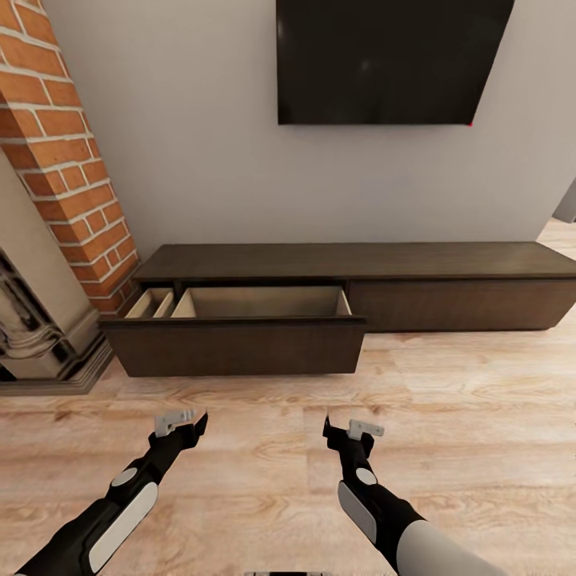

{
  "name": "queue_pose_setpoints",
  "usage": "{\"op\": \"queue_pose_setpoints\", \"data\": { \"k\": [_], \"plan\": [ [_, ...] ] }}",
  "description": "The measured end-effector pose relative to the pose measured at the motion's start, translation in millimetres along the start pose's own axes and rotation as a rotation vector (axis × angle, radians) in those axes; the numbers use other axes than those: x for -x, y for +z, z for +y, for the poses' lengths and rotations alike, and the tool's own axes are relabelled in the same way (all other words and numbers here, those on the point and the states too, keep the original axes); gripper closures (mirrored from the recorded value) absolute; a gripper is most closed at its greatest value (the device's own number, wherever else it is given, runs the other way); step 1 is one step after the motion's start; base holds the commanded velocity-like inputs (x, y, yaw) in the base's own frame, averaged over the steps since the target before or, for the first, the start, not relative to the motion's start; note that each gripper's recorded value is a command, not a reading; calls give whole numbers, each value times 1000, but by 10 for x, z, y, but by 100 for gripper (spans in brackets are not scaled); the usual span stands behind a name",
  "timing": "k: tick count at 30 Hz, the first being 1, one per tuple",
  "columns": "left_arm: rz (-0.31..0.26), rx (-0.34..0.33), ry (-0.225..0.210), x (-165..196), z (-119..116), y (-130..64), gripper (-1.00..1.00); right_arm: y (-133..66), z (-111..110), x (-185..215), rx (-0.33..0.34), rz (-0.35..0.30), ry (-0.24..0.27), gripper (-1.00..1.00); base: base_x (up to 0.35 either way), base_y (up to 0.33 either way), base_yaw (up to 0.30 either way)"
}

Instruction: Place each of the two pumpkins and all three candles from the living room inside a cabinet in the living room (use any cabinet), then make sure every cabinet is closed, and position the cauldron so it is next to a table in the living room.

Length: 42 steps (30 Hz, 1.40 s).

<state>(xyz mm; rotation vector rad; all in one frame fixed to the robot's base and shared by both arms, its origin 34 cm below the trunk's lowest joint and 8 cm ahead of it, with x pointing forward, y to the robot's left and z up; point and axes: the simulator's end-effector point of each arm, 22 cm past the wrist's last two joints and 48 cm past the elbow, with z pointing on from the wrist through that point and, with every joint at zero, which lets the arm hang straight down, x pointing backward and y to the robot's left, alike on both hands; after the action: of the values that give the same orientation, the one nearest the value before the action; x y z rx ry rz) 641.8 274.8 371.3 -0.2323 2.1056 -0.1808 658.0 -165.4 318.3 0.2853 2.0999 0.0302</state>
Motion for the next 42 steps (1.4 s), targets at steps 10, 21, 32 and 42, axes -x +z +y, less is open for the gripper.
{"op": "queue_pose_setpoints", "data": {
  "k": [10, 21, 32, 42],
  "plan": [
    [35, 10, -3, -232, 62, 63, -100, 59, -40, -233, -4, 34, -11, -100, 0, 0, 0],
    [53, 18, -8, -424, 123, 127, -100, -45, 57, -511, 46, -12, -57, -100, 0, 0, 0],
    [72, 23, -3, -584, 235, 74, -100, -30, 40, -661, 49, -1, -61, -100, 0, 0, 0],
    [79, 22, -2, -599, 234, 68, -100, -34, 42, -671, 51, 2, -63, -100, 163, 0, 0]
  ]
}}
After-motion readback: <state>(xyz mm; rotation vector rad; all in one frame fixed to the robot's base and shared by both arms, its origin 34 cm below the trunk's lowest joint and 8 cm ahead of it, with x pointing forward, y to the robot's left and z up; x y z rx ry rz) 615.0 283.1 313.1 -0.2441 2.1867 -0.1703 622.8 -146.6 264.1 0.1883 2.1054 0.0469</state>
